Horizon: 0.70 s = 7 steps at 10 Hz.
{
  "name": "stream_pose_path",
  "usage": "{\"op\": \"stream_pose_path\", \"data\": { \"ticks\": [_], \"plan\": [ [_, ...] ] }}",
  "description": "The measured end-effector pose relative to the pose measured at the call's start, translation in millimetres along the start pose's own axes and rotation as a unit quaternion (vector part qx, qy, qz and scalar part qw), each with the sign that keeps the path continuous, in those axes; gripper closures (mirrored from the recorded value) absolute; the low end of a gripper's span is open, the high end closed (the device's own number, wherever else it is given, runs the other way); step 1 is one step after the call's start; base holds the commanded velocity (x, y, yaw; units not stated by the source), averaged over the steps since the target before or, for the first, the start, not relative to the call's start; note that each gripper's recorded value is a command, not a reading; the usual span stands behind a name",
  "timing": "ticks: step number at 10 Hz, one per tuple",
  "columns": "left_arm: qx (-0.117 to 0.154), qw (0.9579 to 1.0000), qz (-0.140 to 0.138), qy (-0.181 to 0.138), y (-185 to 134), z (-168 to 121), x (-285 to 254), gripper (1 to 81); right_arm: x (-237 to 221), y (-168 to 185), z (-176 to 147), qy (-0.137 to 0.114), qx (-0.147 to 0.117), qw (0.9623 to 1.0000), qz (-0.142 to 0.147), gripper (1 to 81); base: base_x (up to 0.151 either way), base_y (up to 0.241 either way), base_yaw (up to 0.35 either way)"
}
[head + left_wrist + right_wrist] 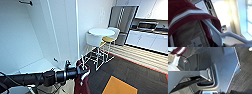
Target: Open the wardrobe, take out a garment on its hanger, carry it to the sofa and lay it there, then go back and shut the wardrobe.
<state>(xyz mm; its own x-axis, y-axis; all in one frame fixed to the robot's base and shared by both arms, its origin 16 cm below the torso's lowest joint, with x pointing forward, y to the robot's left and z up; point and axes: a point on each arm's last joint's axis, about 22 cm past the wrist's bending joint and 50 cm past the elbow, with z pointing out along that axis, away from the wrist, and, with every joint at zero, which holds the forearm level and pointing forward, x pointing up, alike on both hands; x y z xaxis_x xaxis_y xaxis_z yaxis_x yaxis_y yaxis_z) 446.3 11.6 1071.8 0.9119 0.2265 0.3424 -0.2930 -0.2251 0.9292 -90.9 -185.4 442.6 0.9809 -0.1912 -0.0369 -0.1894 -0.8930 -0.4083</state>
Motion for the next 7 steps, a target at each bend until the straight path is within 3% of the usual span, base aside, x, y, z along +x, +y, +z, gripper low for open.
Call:
{"op": "stream_pose_path", "data": {
  "ticks": [7],
  "plan": [
    [-0.010, 0.9999, 0.000, -0.012, 5.8, 2.9, -7.6, 81.1, -2.7, 1.5, 3.1, 0.003, -0.009, 1.0000, 0.001, 1.0, 0.000, 0.000, -0.291]
  ]
}}
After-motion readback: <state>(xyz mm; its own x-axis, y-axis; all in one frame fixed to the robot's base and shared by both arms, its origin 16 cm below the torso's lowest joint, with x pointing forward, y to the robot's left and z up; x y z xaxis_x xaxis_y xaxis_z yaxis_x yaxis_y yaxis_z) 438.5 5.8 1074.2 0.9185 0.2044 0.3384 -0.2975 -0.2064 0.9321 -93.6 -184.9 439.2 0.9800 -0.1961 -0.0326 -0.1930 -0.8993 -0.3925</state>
